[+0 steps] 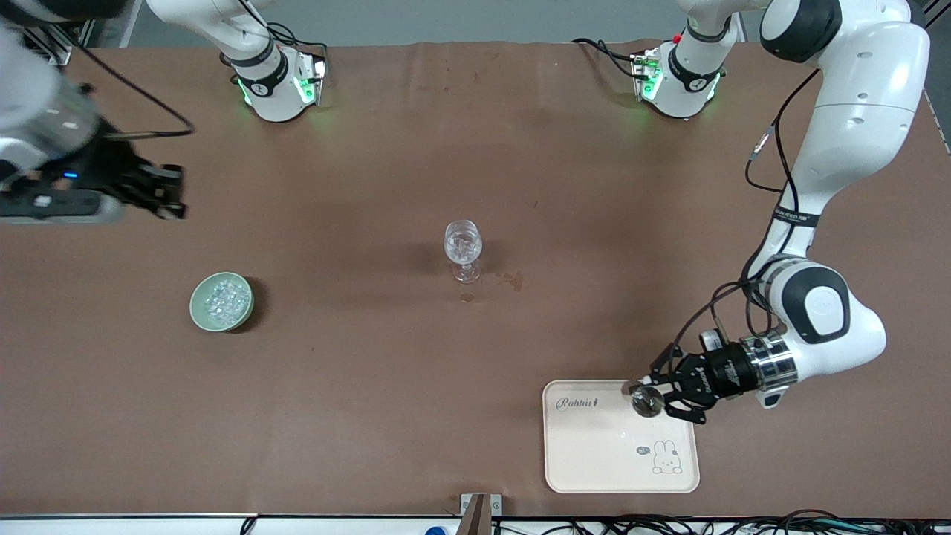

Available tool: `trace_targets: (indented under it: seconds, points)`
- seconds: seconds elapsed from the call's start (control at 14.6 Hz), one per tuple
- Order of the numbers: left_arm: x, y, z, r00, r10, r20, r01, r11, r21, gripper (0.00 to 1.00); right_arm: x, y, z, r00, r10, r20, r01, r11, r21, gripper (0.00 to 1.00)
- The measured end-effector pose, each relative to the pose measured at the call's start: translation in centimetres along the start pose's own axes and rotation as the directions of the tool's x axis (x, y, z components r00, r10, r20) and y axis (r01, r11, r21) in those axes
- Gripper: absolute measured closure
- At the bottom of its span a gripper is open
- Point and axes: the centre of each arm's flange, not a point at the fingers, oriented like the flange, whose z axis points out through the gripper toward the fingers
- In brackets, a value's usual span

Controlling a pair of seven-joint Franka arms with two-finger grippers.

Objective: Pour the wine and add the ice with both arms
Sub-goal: 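Move the left gripper's jigger to the tray while the right gripper brings ice, then drop the ice cube into the wine glass with the right gripper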

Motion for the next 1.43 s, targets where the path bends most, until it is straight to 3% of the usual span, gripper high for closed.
trace_targets:
  seconds: [0.14, 0.48, 0.68, 0.89, 1.43]
  points:
    - [1.2, 0.9, -0.7, 1.000, 0.026, 0.004, -0.026, 1.000, -0.015, 0.79, -0.7, -6.3, 2.2, 1.000, 0.019, 0.014, -0.019, 1.000, -0.007, 0.77]
    - [7.3, 2.8, -1.0, 0.995, 0.093, 0.031, -0.091, 0.995, -0.047, 0.79, -4.6, -23.2, 9.6, 0.998, 0.066, -0.009, -0.066, 0.998, -0.002, 0.77]
    - [10.4, 3.5, -0.5, 0.989, 0.131, 0.067, -0.126, 0.989, -0.073, 0.79, -7.2, -29.9, 14.7, 0.998, 0.059, -0.013, -0.059, 0.998, -0.006, 0.77]
    - [13.2, 3.5, 0.5, 0.980, 0.186, 0.075, -0.180, 0.980, -0.082, 0.79, -7.7, -32.3, 18.6, 0.999, 0.042, -0.004, -0.042, 0.999, -0.024, 0.77]
    - [17.3, 3.9, 1.2, 0.983, 0.169, 0.076, -0.163, 0.983, -0.086, 0.79, -7.7, -33.9, 23.5, 1.000, 0.025, 0.008, -0.025, 0.999, -0.046, 0.77]
